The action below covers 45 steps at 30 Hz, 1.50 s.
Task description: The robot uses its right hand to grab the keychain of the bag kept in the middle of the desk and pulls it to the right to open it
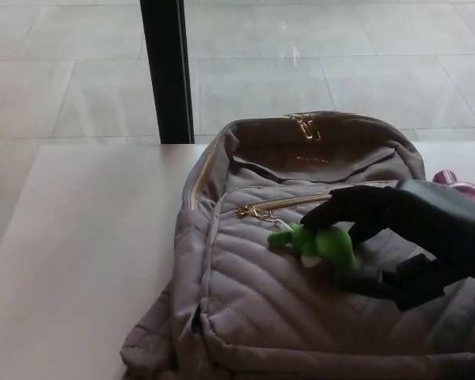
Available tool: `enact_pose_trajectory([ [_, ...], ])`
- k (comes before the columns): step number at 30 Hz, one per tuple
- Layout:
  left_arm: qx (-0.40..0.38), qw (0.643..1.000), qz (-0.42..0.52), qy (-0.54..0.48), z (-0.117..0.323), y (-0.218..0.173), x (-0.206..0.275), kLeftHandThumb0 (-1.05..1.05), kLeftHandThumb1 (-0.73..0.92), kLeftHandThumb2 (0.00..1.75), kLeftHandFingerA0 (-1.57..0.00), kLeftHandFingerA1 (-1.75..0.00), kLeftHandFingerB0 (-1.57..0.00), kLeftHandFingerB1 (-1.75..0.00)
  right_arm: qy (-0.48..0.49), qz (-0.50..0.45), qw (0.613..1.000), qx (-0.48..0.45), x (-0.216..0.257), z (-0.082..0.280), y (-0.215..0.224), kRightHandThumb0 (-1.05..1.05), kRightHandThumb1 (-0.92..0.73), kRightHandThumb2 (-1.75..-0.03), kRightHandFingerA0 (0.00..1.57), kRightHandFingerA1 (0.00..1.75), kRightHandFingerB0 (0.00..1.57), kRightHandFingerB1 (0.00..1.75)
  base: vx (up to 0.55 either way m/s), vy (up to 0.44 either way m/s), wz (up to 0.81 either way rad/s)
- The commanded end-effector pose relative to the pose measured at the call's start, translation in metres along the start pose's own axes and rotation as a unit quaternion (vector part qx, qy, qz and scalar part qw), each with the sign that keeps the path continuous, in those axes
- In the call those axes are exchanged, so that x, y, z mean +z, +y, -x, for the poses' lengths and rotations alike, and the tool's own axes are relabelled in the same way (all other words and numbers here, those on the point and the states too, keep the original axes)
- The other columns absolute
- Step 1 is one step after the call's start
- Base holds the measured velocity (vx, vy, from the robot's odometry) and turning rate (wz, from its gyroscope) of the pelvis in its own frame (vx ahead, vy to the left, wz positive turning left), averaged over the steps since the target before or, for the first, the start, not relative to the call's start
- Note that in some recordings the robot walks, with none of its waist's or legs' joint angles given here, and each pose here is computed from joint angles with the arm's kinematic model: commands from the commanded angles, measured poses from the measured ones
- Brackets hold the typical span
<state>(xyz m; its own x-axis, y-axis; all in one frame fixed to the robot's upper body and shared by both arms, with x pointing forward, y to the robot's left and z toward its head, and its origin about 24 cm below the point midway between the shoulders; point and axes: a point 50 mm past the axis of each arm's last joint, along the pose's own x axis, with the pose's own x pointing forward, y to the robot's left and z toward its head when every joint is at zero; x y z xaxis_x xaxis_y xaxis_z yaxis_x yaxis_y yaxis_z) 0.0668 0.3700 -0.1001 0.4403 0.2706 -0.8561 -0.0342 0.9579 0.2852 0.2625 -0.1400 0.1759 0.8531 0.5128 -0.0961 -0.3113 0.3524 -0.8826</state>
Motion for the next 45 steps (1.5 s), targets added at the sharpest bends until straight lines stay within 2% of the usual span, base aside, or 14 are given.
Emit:
enact_pose_trajectory([
  [1, 0.013, 1.000, -0.003, -0.005, 0.003, 0.008, 0.001, -0.72, 0.88, 0.66, -0.63, -0.59, -0.44, -0.47, 0.028, 0.032, 0.999, 0.014, -0.006, 0.004, 0.005, -0.78, -0.67, -0.60, 0.63, 0.68, 0.42, 0.38, 0.00, 0.000, 0.00],
  [2, 0.013, 1.000, -0.004, -0.006, 0.002, 0.008, 0.003, -0.72, 0.88, 0.66, -0.63, -0.60, -0.45, -0.48, 0.036, 0.043, 0.998, 0.016, -0.008, 0.004, 0.004, -0.83, -0.55, -0.95, 0.64, 0.74, 0.33, 0.48, 0.00, 0.000, 0.00],
  [3, 0.010, 1.000, -0.012, -0.007, 0.002, 0.008, 0.003, -0.73, 0.91, 0.67, -0.60, -0.56, -0.43, -0.46, 0.062, 0.054, 0.996, 0.023, -0.013, 0.004, 0.005, -0.78, -0.64, -0.60, 0.62, 0.70, 0.39, 0.37, 0.00, 0.000, 0.00],
  [4, 0.009, 1.000, -0.006, -0.008, 0.002, 0.008, 0.003, -0.74, 0.90, 0.66, -0.61, -0.58, -0.45, -0.47, 0.064, 0.053, 0.996, 0.021, -0.015, 0.003, 0.006, -0.76, -0.48, -0.91, 0.63, 0.74, 0.34, 0.48, 0.00, 0.000, 0.00],
  [5, 0.008, 1.000, -0.006, -0.009, 0.002, 0.008, 0.003, -0.74, 0.90, 0.66, -0.61, -0.59, -0.45, -0.48, 0.068, 0.051, 0.996, 0.019, -0.016, 0.003, 0.007, -0.83, -0.53, -0.91, 0.65, 0.74, 0.36, 0.46, 0.00, 0.000, 0.00],
  [6, 0.009, 1.000, -0.012, -0.008, 0.002, 0.007, 0.003, -0.74, 0.91, 0.67, -0.64, -0.58, -0.47, -0.47, 0.068, 0.048, 0.996, 0.018, -0.017, 0.002, 0.008, -0.72, -0.61, -0.59, 0.69, 0.74, 0.42, 0.36, 0.00, 0.000, 0.00],
  [7, 0.011, 1.000, -0.020, -0.005, 0.002, 0.007, 0.003, -0.74, 0.91, 0.67, -0.64, -0.58, -0.47, -0.47, 0.066, 0.044, 0.997, 0.016, -0.017, 0.002, 0.009, -0.72, -0.61, -0.59, 0.69, 0.74, 0.42, 0.36, 0.00, 0.000, 0.00],
  [8, 0.012, 1.000, -0.021, -0.008, 0.002, 0.007, 0.003, -0.75, 0.91, 0.66, -0.65, -0.58, -0.47, -0.47, 0.061, 0.042, 0.997, 0.014, -0.017, 0.001, 0.011, -0.74, -0.49, -0.90, 0.72, 0.81, 0.35, 0.49, 0.00, 0.000, 0.00],
  [9, 0.008, 1.000, -0.023, -0.009, 0.002, 0.007, 0.003, -0.76, 0.91, 0.67, -0.63, -0.56, -0.46, -0.45, 0.053, 0.031, 0.998, 0.014, -0.015, -0.002, 0.016, -0.70, -0.61, -0.59, 0.75, 0.76, 0.43, 0.40, 0.00, 0.000, 0.00],
  [15, 0.003, 0.999, -0.029, -0.015, 0.003, 0.006, 0.003, -0.85, 0.77, 0.88, -0.59, -0.58, -0.39, -0.50, 0.031, 0.010, 0.999, 0.013, -0.002, -0.008, 0.027, -0.67, -0.62, -0.59, 0.88, 0.83, 0.45, 0.44, 0.00, 0.000, 0.00],
  [25, 0.001, 0.999, -0.018, -0.027, 0.001, 0.000, 0.003, -0.84, 0.92, 0.76, -0.61, -0.56, -0.48, -0.47, 0.037, -0.025, 0.999, -0.009, -0.003, -0.014, 0.036, -0.40, -0.67, -0.60, 1.02, 0.84, 0.56, 0.44, 0.00, 0.000, 0.00],
  [30, 0.005, 0.999, -0.009, -0.030, 0.001, 0.000, 0.003, -0.85, 0.92, 0.79, -0.61, -0.58, -0.46, -0.48, 0.053, -0.021, 0.998, -0.011, -0.006, -0.014, 0.040, -0.27, -0.67, -0.72, 1.08, 1.04, 0.76, 0.58, 0.00, 0.000, 0.00],
  [33, 0.005, 0.999, -0.004, -0.041, 0.001, -0.001, 0.004, -0.85, 0.92, 0.80, -0.61, -0.59, -0.45, -0.49, 0.084, 0.018, 0.996, 0.009, -0.025, -0.008, 0.042, -0.22, -0.60, -0.90, 1.05, 1.52, 0.94, 0.67, 0.00, 0.000, 0.00],
  [45, 0.004, 0.999, 0.000, -0.036, 0.001, -0.001, 0.005, -0.85, 0.92, 0.78, -0.65, -0.58, -0.48, -0.48, 0.097, 0.032, 0.994, 0.036, -0.035, -0.003, 0.059, -0.25, -0.61, -0.81, 0.92, 1.67, 0.92, 0.62, 0.00, 0.000, 0.01],
])
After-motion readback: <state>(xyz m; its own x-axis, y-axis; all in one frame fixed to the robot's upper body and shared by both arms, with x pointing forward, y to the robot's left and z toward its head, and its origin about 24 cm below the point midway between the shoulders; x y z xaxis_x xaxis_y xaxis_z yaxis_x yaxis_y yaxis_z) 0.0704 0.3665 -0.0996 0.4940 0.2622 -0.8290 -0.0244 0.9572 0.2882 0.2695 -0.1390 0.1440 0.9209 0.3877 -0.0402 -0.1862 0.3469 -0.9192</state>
